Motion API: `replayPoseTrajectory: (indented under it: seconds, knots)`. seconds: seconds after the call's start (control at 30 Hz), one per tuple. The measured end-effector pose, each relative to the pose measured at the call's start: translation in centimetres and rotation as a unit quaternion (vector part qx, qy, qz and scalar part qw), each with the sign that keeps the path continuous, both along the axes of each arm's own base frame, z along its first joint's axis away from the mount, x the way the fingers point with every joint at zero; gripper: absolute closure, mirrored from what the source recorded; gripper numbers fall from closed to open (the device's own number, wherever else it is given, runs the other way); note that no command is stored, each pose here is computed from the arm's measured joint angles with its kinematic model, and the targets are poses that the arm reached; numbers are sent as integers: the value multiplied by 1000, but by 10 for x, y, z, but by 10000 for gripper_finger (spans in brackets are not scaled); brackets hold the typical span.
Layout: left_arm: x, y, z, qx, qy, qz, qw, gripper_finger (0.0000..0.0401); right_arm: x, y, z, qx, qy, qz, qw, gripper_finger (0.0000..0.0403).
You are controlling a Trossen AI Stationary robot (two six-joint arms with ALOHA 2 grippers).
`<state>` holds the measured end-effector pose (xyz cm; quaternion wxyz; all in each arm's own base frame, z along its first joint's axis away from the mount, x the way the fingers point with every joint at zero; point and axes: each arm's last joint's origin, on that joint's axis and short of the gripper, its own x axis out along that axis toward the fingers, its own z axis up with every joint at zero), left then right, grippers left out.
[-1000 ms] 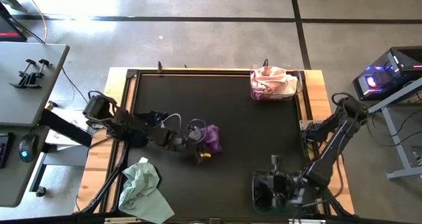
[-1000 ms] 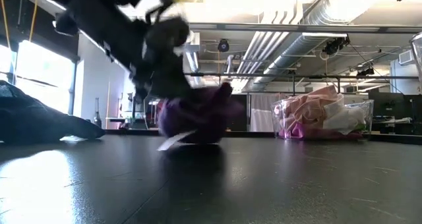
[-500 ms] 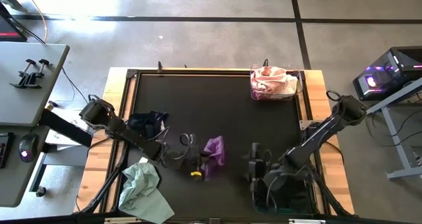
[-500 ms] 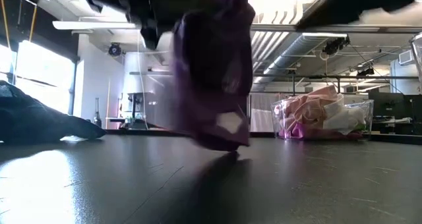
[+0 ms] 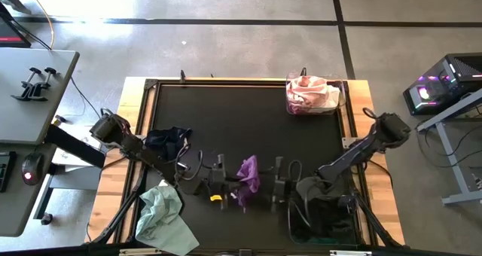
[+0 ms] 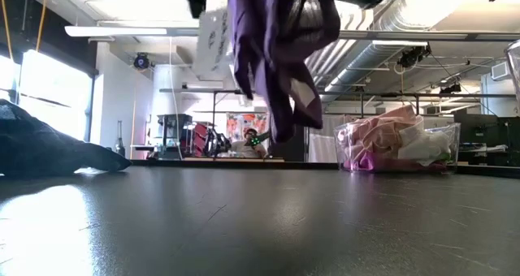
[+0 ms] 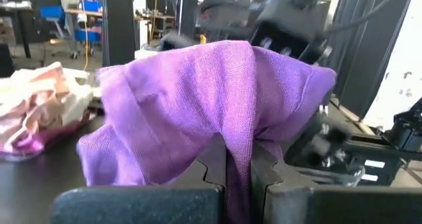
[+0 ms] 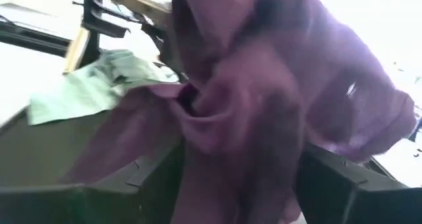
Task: Sort towels by color in basket
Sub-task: Put the purple towel into the bottom transparent bin
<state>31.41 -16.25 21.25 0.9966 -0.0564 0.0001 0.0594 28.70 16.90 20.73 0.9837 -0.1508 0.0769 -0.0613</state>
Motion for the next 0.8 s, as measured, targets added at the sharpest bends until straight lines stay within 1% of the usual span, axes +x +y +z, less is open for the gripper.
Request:
replayPoseTrajectory:
  seconds: [0.13,0.23,0.33,0.47,0.53,0.57,0.63,0.7,0.73,0.8]
  knots:
    - [4,-2,9,13,-10,-2,1000,396,14,-3,-1,3,-12,9,1000,172]
    - [5,-2,11,24,-12,-3,1000,393,19,-3,3,8,-22,10,1000,205]
    - [5,-3,11,25,-11,-3,1000,373,18,-3,4,10,-23,1,1000,259]
    - [4,-5,12,28,-8,-8,1000,320,13,3,8,6,-25,8,1000,344]
    - [3,-7,12,28,-8,-8,1000,290,6,9,11,-7,-22,12,1000,383]
    - [1,-9,12,29,-6,-5,1000,277,1,13,14,-15,-22,8,1000,391]
    - [-2,-12,9,36,6,9,999,256,-12,20,22,-28,-21,-19,999,388]
    - [-5,-16,4,53,31,21,998,243,-29,29,32,-35,-21,-44,998,383]
    - [-7,-18,1,59,44,24,997,240,-40,33,38,-35,-21,-45,998,383]
    - [-10,-22,-4,51,65,27,996,237,-61,44,54,-30,-14,-32,999,391]
